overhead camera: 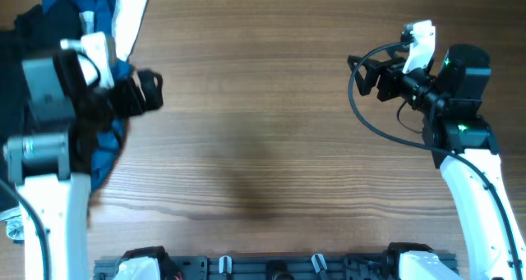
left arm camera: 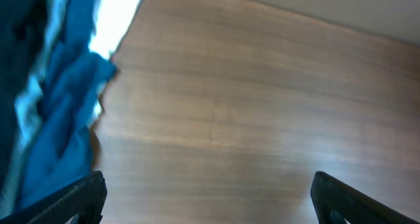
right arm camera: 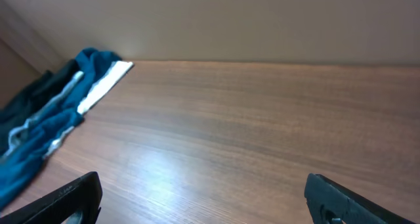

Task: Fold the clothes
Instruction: 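Reach the left gripper into the clothes pile and grasp the black shorts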

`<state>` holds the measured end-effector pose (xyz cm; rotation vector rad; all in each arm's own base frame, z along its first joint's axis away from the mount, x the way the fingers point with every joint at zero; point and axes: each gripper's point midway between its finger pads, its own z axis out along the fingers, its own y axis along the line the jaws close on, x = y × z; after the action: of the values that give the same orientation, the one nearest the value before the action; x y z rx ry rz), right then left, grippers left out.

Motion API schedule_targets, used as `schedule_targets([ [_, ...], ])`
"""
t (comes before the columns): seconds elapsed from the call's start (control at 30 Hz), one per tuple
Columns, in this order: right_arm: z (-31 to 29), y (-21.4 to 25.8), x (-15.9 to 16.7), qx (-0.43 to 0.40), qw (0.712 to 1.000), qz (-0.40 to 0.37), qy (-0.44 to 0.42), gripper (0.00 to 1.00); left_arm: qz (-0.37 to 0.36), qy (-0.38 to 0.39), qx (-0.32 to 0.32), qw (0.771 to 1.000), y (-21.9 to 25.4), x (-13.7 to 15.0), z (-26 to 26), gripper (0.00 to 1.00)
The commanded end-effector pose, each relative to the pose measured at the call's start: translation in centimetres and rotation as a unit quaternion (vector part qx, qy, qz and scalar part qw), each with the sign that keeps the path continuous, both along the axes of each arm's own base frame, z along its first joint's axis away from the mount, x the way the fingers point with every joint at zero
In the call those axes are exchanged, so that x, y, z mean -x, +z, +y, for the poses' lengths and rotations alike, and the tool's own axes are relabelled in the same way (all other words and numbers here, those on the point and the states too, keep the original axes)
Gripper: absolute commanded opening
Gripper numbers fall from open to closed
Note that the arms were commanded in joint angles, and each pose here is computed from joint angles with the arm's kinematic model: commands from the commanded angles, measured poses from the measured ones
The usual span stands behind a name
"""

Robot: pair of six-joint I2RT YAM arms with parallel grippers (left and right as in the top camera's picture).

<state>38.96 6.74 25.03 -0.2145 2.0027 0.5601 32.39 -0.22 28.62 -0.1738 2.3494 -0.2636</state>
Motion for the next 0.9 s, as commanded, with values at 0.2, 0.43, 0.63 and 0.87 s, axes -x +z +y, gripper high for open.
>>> schedule_targets([
  [0.2, 0.1, 0.1, -0.3, -0.014, 1.0, 0.009, -0.007, 1.0, 0.197, 0.157, -0.087, 0.964, -8.2, 1.1, 12.2, 1.0],
  [0.43, 0.1, -4.0, -0.3, -0.018, 0.996, 0.082, -0.008, 0.99, 0.322, 0.199, -0.058, 0.924, -15.9, 3.7, 19.7, 1.0],
  [0.63, 0.1, -5.1, -0.4, -0.018, 0.995, 0.1, -0.008, 0.99, 0.405, 0.2, -0.084, 0.888, -20.6, 4.8, 21.4, 1.0],
  [0.87, 0.1, -5.1, -0.4, -0.017, 0.995, 0.098, -0.008, 0.99, 0.439, 0.213, -0.094, 0.868, -22.3, 5.6, 22.0, 0.83],
])
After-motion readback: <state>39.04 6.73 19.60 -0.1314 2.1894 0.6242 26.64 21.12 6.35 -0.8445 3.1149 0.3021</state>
